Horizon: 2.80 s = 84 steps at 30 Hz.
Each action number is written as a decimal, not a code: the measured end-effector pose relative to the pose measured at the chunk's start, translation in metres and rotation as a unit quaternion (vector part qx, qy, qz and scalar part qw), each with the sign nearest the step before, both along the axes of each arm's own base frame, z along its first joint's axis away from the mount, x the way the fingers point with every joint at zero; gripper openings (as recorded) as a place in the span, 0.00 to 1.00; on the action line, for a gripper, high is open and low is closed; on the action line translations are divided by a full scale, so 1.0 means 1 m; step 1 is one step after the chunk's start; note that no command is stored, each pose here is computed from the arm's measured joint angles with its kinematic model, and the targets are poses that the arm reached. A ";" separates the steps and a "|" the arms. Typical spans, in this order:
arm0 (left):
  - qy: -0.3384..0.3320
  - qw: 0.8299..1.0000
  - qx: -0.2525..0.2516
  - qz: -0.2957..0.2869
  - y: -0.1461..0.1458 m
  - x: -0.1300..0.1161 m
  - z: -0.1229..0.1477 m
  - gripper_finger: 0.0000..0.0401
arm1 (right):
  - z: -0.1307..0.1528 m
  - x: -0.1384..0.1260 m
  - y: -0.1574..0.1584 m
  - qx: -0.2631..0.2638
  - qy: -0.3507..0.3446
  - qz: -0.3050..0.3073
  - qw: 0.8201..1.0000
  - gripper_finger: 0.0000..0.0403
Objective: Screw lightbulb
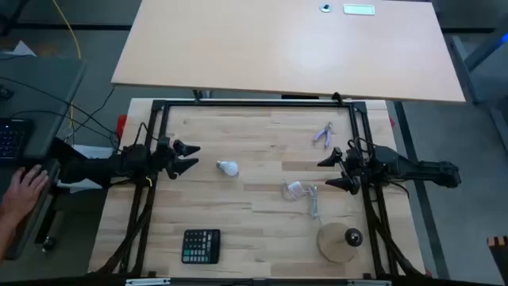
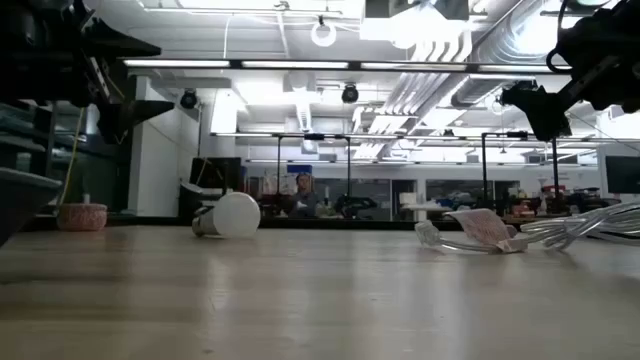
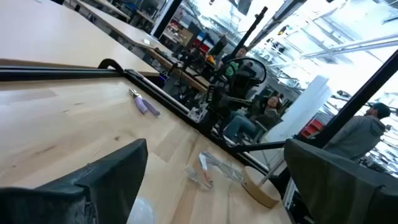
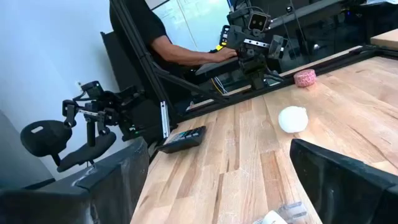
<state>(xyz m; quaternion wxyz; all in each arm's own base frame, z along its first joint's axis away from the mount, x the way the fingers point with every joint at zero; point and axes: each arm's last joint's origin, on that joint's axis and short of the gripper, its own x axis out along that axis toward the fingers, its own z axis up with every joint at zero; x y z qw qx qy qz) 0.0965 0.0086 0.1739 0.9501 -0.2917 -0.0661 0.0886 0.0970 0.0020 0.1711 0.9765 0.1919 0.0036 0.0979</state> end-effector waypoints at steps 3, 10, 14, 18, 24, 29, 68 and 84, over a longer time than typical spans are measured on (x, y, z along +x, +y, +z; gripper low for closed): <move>0.000 1.000 0.000 0.000 0.000 0.000 0.000 0.92 | 0.000 0.000 0.000 0.000 0.000 0.000 1.000 0.94; 0.000 1.000 0.000 0.000 0.000 0.000 0.000 0.92 | 0.000 0.000 0.000 0.000 0.000 0.000 1.000 0.94; 0.000 1.000 0.000 0.000 0.000 0.000 0.000 0.92 | 0.000 0.000 0.000 0.000 0.000 0.000 1.000 0.94; 0.000 1.000 0.000 0.000 0.000 0.000 0.000 0.92 | 0.000 0.000 0.000 0.000 0.000 0.000 1.000 0.94; 0.000 1.000 0.000 0.000 0.000 0.000 0.000 0.92 | 0.000 0.000 0.000 0.000 0.000 0.000 1.000 0.94; 0.000 1.000 0.000 0.000 0.000 0.000 0.000 0.92 | 0.000 0.000 0.000 0.000 0.000 0.000 1.000 0.94; -0.046 0.987 -0.143 0.062 0.004 0.001 0.002 0.92 | 0.000 0.000 0.000 0.000 0.000 0.000 1.000 0.94; -0.152 0.976 -0.153 0.027 0.006 0.079 0.097 0.92 | 0.000 0.000 0.000 -0.017 -0.002 -0.005 1.000 0.94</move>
